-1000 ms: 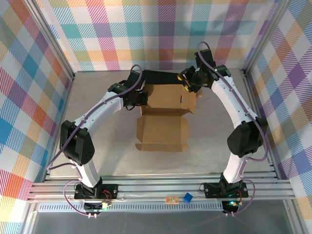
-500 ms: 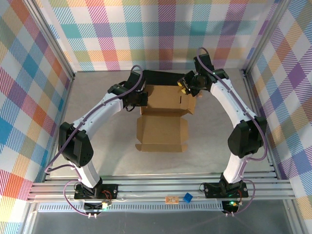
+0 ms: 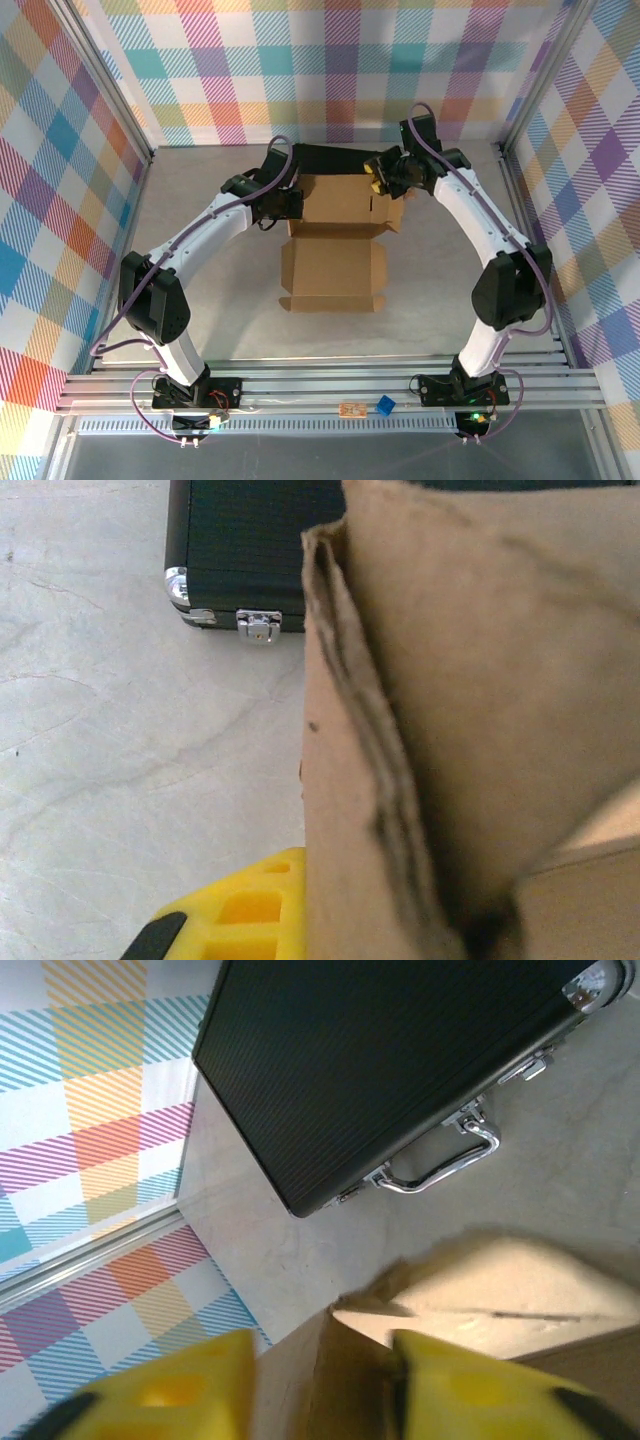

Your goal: Fold the paper box

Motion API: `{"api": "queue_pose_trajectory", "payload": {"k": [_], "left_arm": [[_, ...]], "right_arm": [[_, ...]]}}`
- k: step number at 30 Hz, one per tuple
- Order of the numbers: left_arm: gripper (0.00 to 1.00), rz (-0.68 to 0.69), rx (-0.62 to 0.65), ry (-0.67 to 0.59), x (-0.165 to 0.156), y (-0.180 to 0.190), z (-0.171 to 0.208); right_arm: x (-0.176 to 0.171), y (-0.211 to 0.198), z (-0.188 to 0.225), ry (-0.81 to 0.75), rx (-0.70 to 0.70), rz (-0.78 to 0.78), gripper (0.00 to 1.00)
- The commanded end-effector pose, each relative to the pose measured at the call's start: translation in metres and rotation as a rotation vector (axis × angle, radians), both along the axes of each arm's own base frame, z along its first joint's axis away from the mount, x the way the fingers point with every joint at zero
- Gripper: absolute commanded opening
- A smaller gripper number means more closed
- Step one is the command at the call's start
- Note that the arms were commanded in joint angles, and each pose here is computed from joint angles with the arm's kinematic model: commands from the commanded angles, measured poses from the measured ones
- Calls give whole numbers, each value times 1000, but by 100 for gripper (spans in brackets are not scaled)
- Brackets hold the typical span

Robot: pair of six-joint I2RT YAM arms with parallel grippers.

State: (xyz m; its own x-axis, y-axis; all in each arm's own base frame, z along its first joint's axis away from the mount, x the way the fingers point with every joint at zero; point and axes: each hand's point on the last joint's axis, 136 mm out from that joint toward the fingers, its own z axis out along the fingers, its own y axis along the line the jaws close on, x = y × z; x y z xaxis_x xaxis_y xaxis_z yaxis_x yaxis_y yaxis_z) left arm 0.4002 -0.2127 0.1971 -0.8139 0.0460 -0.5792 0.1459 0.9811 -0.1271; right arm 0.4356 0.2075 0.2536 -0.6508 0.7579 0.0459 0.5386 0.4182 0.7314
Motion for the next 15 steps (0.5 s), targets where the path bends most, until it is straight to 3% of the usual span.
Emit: {"api": "queue_pose_trajectory", "payload": {"k": [1, 5, 10, 15], "left_arm": [[0, 4, -16, -41, -2, 1, 21], [0, 4, -11, -39, -3, 3, 23], [0, 4, -6, -41, -2, 4, 26], [0, -2, -8, -38, -1, 2, 29]], "right_arm": [[-20, -23, 38, -125, -75, -2, 53], [-50, -42, 30, -174, -144, 17, 50], [-95, -40, -21, -71, -175, 109, 46], [-105, -41, -50, -44, -212, 161, 45]]}}
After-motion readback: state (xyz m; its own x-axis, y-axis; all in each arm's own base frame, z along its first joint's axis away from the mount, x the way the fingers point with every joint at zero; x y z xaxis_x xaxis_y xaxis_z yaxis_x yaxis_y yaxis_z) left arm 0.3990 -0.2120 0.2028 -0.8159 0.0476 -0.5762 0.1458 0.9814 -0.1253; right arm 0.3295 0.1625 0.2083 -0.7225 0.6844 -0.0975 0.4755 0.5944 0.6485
